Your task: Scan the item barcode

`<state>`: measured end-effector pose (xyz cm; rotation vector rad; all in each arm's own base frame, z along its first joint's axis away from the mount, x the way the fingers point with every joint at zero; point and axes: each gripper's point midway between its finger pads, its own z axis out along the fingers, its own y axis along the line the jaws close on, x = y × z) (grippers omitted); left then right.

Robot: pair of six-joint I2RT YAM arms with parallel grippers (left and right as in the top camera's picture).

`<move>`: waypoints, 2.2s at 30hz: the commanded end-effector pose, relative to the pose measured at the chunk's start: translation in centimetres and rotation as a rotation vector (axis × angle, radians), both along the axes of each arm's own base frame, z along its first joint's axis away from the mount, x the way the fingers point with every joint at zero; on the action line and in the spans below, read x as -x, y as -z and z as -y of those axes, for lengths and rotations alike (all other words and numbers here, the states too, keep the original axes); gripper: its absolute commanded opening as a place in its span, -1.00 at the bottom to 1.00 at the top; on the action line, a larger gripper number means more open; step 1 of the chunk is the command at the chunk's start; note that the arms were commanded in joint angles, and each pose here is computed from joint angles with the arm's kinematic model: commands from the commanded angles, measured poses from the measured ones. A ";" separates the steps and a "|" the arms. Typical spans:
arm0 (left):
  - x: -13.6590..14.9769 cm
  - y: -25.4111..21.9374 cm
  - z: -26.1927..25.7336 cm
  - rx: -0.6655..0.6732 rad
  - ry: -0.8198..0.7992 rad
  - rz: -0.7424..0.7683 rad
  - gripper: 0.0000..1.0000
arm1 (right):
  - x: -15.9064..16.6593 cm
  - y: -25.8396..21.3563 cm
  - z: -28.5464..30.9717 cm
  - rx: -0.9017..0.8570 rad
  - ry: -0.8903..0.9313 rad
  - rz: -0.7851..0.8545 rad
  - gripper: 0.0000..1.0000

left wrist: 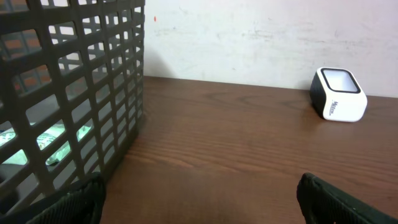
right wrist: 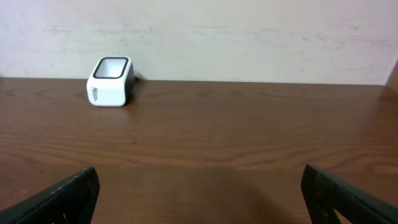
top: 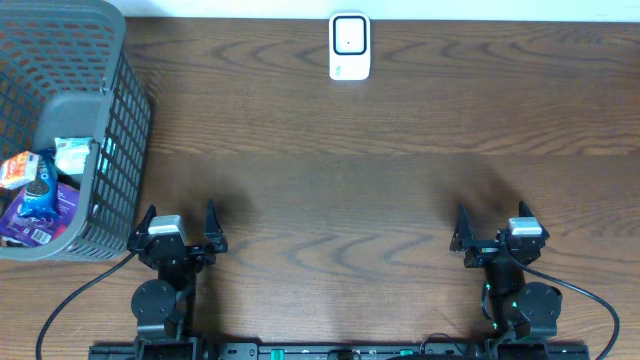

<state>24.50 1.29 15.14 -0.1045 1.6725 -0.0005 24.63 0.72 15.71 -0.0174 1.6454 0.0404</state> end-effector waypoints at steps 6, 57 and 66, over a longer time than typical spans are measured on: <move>0.2 1.6 -0.3 -0.013 -0.016 -0.054 0.96 | 0.0 0.1 -0.2 0.008 -0.008 0.000 0.99; -10.7 -25.8 -0.6 0.298 0.052 -0.421 0.95 | 0.0 0.1 -0.2 0.008 -0.008 0.000 0.98; -11.7 -26.8 -15.0 0.182 -0.510 -0.400 0.96 | 0.0 0.1 -0.2 0.008 -0.008 0.000 0.99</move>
